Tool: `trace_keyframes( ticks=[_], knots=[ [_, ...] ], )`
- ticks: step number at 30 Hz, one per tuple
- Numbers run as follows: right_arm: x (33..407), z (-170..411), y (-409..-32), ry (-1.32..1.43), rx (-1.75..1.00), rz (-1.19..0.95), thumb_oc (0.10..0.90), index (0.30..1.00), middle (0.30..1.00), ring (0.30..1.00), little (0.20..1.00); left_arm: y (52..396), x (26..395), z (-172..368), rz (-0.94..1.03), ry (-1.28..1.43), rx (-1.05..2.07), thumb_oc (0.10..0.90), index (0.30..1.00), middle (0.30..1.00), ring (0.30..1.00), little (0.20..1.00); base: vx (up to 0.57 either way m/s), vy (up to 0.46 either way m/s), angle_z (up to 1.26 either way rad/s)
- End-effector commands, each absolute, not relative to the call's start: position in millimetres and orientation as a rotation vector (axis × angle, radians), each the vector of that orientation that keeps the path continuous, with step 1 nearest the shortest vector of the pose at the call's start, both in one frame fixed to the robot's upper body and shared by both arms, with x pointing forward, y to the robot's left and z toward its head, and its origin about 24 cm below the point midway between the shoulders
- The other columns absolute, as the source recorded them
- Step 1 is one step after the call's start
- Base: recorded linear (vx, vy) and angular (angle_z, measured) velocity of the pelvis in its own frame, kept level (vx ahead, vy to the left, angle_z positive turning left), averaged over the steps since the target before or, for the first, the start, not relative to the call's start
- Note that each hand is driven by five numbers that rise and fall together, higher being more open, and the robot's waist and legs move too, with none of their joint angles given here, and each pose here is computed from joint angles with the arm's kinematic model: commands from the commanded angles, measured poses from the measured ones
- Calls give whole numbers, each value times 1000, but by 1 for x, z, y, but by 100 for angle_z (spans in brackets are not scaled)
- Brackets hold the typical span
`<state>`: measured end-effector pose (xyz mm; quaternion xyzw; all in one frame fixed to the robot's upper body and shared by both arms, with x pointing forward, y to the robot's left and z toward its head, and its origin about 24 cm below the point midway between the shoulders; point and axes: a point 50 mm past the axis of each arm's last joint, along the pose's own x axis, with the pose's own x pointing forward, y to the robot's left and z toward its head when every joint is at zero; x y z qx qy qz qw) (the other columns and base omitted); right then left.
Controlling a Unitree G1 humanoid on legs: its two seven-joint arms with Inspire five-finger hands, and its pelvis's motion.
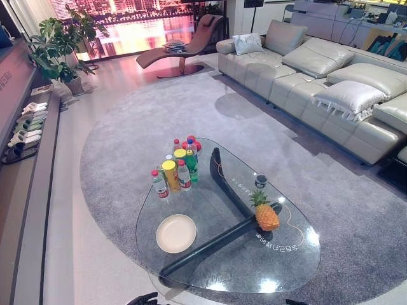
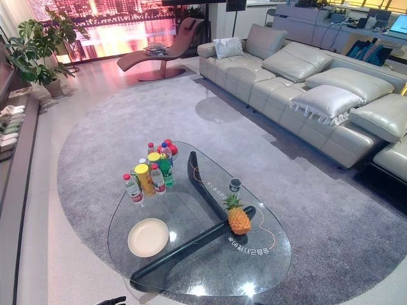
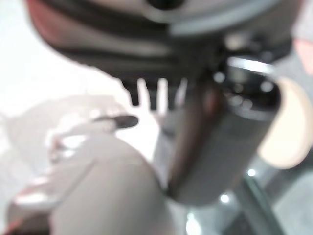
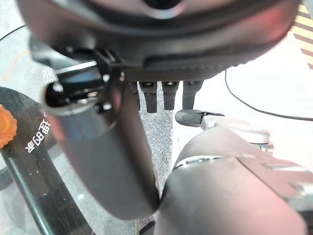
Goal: Pick up the fruit to the plate
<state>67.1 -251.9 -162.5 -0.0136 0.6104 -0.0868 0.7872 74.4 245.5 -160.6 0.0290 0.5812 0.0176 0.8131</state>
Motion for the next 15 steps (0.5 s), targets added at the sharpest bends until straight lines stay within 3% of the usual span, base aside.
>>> trace_keyframes(
  ticks=[1, 15],
  knots=[
    [69, -161, -259, 1350, -37, -209, 800, 900, 900, 900, 900, 254, 89, -157, -2, 1241, 138, 800, 900, 900, 900, 900, 0, 0, 0],
    [71, -160, -261, 1324, -31, -226, 800, 900, 900, 900, 900, 255, 89, -155, -1, 1204, 106, 800, 900, 900, 900, 900, 0, 0, 0]
  ],
)
